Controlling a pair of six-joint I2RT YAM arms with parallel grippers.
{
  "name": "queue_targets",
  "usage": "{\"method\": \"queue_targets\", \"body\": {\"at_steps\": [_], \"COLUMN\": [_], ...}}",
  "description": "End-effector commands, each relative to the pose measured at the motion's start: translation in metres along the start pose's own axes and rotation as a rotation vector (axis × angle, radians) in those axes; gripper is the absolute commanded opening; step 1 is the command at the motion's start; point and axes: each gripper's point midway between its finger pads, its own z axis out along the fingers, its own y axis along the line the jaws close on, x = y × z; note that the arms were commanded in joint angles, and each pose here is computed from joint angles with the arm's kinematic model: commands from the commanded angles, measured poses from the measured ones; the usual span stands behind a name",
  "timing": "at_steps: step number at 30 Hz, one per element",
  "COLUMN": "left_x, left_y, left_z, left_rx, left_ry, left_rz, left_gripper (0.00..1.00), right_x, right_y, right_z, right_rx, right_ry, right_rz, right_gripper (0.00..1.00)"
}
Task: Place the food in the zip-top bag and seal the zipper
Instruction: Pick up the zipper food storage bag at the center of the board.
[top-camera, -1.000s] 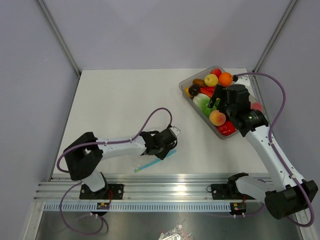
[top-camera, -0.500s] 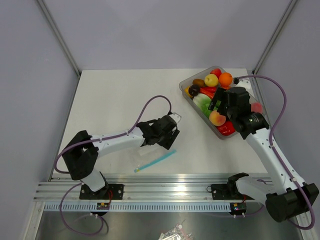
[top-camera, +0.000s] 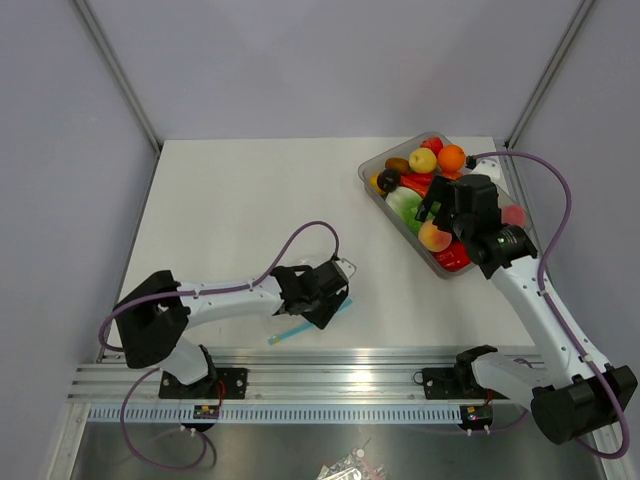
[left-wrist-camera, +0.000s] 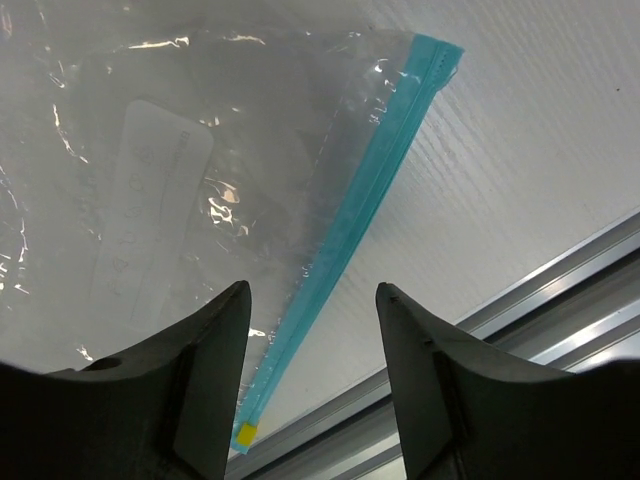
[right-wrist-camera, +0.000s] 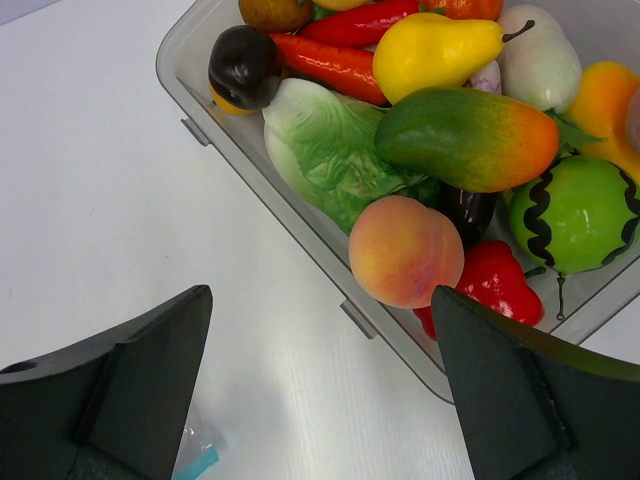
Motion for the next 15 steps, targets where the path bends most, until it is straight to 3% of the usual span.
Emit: {"method": "queue_targets", "body": {"at_steps": [1, 13, 15], "left_x": [-0.006, -0.003, -0.005], "left_y": [0.003, 0.008, 0.008], "left_z": [0.008, 0.022, 0.022], "left_rx": [-0.023, -0.067, -0.068], "left_ry": [-0.033, -0.004, -0.010], "left_rz": [-0.018, 0.003, 0.002], "left_gripper": [0.54, 0.43, 0.34], "right_x": [-0.007, -0.009, -0.008], "right_y": [0.010, 0.010, 0.011], "right_z": [-0.002, 0.000, 0.000], "right_rx": [-0.033, -0.031, -0.035], "right_ry": [-0.025, -0.029, -0.026], "right_rz": [0.016, 0.021, 0.020], "right_gripper": [0.99, 0.99, 0.99]}}
